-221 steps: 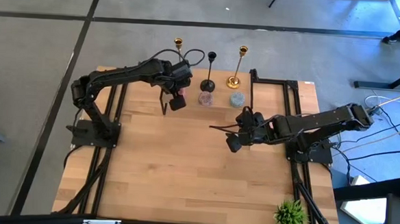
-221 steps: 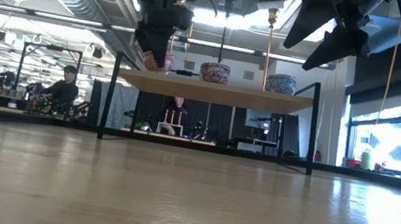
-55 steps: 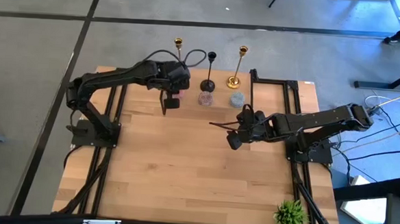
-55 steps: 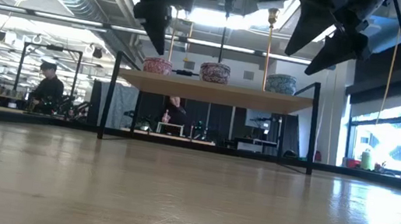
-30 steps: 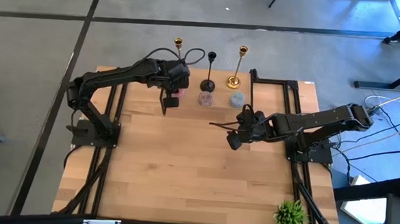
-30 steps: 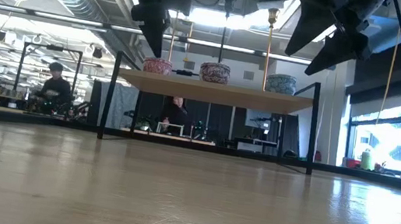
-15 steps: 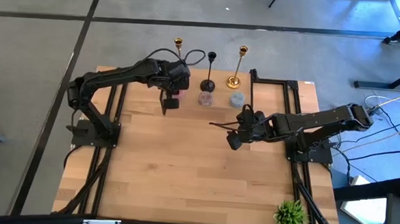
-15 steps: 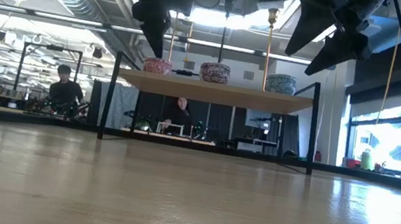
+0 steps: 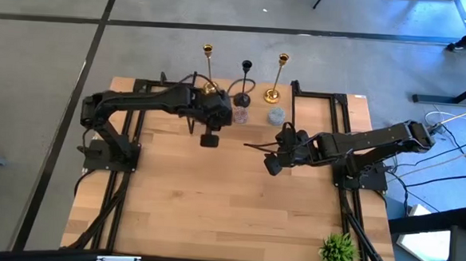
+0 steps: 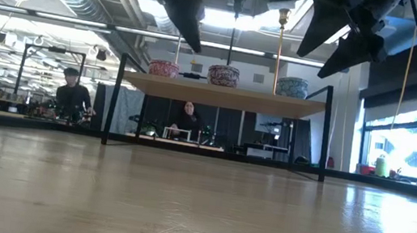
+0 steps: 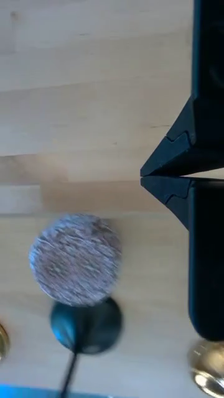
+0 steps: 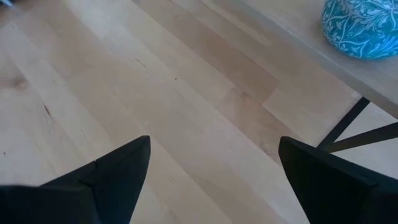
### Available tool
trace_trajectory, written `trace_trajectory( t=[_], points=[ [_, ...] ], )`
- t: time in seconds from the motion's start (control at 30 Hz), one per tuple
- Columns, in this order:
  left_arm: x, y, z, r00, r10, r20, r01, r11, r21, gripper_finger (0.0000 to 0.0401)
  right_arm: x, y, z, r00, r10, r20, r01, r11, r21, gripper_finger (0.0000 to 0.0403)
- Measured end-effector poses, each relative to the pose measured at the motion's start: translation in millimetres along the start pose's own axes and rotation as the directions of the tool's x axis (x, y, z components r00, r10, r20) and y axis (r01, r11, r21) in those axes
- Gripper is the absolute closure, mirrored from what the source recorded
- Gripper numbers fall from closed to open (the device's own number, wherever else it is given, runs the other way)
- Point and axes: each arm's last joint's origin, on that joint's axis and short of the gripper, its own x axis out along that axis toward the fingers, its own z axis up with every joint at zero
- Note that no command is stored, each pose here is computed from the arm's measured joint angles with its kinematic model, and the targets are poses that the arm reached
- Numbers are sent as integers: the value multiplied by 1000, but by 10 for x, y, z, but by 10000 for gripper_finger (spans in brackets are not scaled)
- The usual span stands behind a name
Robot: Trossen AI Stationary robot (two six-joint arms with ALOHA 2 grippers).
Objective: Pick & Place candle stick holders
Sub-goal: Adjust the red candle
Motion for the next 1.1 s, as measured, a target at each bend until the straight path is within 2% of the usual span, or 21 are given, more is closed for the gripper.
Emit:
trace_trajectory(
  t=[0.23, 0.47, 0.63, 0.83, 1.1],
  points=[
    [288, -92, 87, 1000, -23, -12, 23, 999, 48, 399, -2, 4, -5, 1000, 12, -14, -12, 1000, 7, 45],
    [290, -67, 179, 996, -4, 84, 0, 999, 46, 399, -4, 8, -12, 1000, 18, -23, -18, 1000, 6, 45],
    [290, -56, 181, 996, 2, 87, -6, 999, 54, 399, -4, 8, -12, 1000, 18, -23, -18, 1000, 12, 45],
    [290, -8, 207, 991, 78, 104, -86, 994, 70, 399, -4, 8, -11, 1000, 18, -23, -18, 1000, 13, 45],
    [351, 44, 192, 992, 84, 89, -90, 993, 70, 399, -4, 8, -11, 1000, 18, -23, -18, 1000, 24, 45]
  ],
)
